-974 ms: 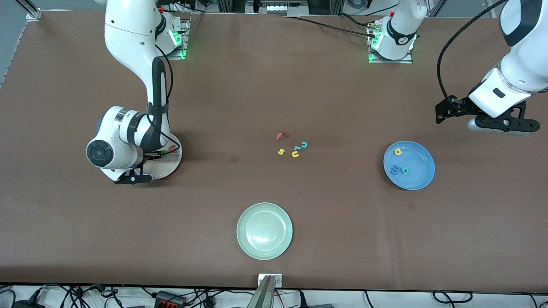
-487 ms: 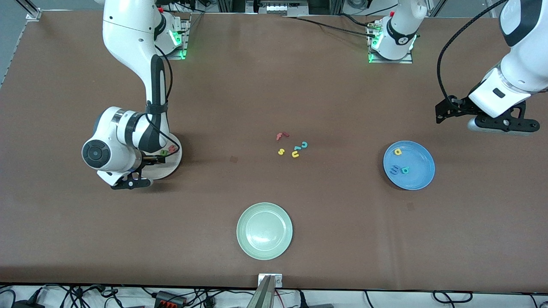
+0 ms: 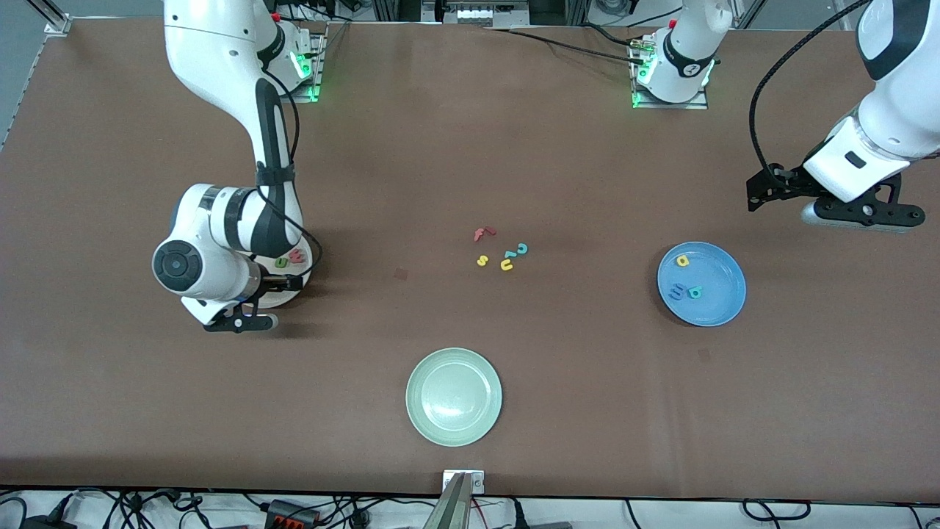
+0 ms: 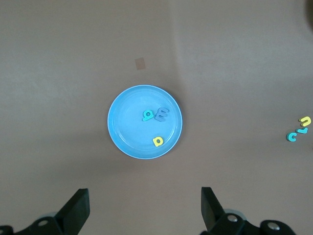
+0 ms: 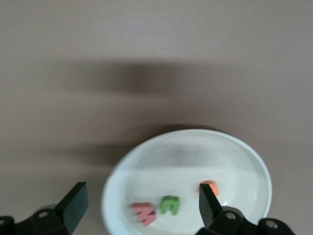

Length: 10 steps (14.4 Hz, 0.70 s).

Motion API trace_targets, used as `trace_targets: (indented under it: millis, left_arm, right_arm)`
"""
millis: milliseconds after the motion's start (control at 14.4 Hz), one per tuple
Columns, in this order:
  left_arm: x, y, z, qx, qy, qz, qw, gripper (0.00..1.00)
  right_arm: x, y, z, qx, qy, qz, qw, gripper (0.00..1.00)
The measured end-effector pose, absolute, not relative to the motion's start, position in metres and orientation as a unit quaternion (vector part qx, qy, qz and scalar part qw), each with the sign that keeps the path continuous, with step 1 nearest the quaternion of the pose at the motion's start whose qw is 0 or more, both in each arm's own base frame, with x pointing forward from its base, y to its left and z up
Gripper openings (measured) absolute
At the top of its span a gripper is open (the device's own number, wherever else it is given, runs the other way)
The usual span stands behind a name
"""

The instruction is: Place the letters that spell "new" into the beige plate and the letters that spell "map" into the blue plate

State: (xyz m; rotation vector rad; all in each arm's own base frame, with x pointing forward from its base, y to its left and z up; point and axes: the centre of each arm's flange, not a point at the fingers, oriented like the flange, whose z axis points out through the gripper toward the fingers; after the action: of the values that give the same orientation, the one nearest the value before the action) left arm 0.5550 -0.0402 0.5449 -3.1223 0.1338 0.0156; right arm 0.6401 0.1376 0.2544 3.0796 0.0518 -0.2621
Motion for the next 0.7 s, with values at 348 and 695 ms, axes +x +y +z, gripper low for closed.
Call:
trace_targets:
  millis: [348,695]
  left_arm:
    - [0.555,-0.04,0.545,-0.999,0.043,0.005,0.008,1.0]
    - [0.555,-0.04,0.545,-0.999,0.043,0.006,0.008,1.0]
  right_arm:
    - [0.628,0.191,0.301,0.997,-0.007,-0.075,0.02,1.0]
    - [0.64,0.148,0.373,0.999,-0.017,-0.019,0.034,1.0]
